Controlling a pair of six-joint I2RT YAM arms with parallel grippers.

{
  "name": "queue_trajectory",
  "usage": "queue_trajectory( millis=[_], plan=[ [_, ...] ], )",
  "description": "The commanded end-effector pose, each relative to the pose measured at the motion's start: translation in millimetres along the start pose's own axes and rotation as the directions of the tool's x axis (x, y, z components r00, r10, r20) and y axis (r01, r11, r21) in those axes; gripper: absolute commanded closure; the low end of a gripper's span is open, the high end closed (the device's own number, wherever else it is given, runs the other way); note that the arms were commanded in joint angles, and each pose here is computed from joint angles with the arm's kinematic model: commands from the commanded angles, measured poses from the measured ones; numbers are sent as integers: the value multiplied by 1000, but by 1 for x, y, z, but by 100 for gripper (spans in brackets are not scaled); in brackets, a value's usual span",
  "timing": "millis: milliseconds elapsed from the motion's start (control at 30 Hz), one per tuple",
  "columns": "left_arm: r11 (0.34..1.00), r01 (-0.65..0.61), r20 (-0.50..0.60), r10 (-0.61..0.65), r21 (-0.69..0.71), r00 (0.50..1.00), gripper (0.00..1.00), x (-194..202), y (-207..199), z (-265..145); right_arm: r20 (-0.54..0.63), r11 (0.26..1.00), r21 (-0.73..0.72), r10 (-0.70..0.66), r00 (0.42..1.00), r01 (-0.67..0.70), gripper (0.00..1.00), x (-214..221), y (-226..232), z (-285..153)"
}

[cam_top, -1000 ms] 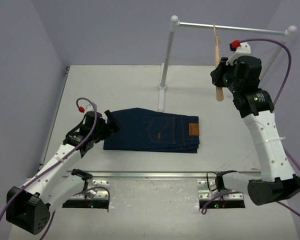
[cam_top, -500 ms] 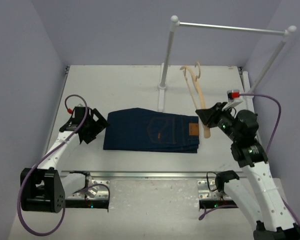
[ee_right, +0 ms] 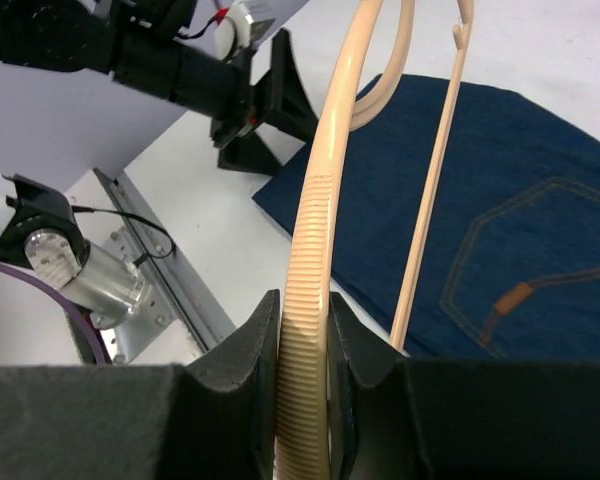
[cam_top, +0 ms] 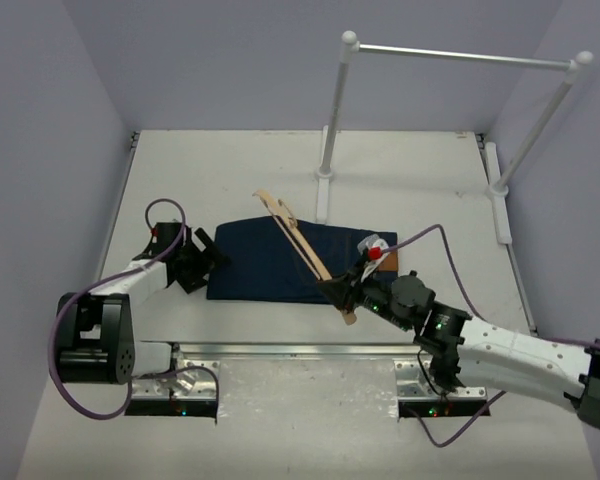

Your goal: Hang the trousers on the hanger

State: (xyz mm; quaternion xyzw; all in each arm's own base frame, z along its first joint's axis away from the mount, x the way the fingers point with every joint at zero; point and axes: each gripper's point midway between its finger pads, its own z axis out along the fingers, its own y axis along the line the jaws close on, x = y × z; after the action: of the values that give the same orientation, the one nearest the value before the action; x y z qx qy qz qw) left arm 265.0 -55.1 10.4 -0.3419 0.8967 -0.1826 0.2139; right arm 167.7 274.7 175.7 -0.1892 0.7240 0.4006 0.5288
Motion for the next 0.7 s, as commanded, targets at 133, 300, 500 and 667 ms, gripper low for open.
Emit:
queue_trajectory(
  millis=[133,300,500,667],
  plan=[
    [996,-58,-132,67,69,989,64,38,13,16,203,950,289,57,978,-116,100,15,-14,37],
    [993,-69,-131,81,93,988,81,39,11,15,198,900,416,50,979,-130,100,38,-20,41],
    [978,-48,-127,76,205,989,100,45,-5,10,139,849,503,105,985,-162,100,69,-29,46],
    [932,-94,-72,126,350,989,100,40,-36,-17,112,848,484,184,977,-215,100,96,-29,48]
  ],
)
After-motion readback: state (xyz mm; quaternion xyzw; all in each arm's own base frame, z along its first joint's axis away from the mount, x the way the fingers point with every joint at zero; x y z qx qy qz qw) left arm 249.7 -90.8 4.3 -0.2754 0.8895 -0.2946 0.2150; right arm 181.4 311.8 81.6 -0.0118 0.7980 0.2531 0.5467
